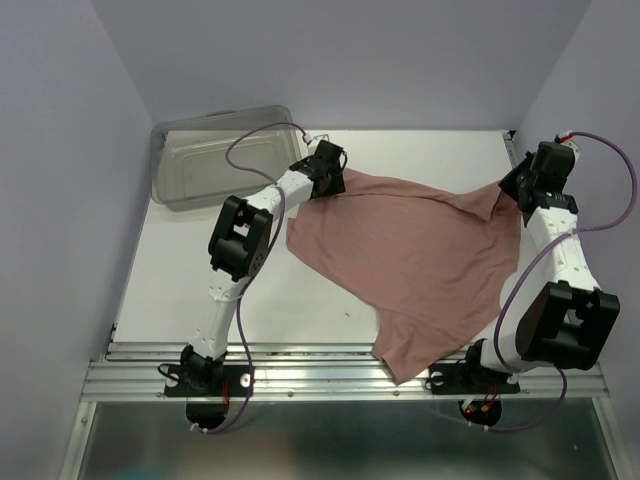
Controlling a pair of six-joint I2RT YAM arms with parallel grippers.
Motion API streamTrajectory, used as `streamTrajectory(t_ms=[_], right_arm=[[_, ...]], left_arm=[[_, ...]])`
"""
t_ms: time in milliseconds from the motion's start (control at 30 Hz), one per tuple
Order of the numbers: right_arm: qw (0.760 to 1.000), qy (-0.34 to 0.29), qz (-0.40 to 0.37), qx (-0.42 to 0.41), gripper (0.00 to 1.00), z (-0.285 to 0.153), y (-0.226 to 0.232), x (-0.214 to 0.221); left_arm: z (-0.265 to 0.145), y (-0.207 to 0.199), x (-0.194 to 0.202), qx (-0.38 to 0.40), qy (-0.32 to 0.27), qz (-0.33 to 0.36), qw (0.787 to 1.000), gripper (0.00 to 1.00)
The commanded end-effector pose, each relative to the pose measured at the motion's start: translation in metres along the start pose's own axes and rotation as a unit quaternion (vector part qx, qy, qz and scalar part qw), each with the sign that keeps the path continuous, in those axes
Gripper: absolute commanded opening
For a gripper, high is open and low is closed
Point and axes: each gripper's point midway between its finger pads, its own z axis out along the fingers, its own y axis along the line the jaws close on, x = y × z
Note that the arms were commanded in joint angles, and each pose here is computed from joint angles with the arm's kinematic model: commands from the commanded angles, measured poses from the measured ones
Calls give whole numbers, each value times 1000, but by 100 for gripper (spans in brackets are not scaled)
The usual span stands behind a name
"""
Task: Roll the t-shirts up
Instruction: Move the bin to the center of the board.
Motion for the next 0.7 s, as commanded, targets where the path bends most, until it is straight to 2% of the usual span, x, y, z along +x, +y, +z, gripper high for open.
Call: streamTrajectory(t_ms=[0, 100, 200, 300, 400, 500, 667], right_arm=[[1000, -27, 6, -14, 1, -10, 9, -20], [1000, -26, 6, -14, 1, -10, 9, -19], [1000, -26, 5, -14, 1, -10, 9, -20], [1000, -25, 4, -13, 1, -11, 8, -18], [1000, -24, 4, -13, 1, -11, 8, -18], [1000, -24, 4, -14, 1, -11, 9, -18], [1000, -24, 4, -12, 1, -11, 7, -18]], left_arm=[[-8, -7, -26, 15, -36, -13, 999, 62], [-7, -9, -27, 23, -37, -14, 999, 57], [-4, -10, -26, 28, -35, -14, 999, 58], [-2, -9, -24, 23, -31, -11, 999, 70], [-2, -7, -25, 23, -33, -11, 999, 77], [-1, -8, -24, 26, -34, -12, 999, 77], [3, -14, -21, 40, -28, -10, 999, 70]])
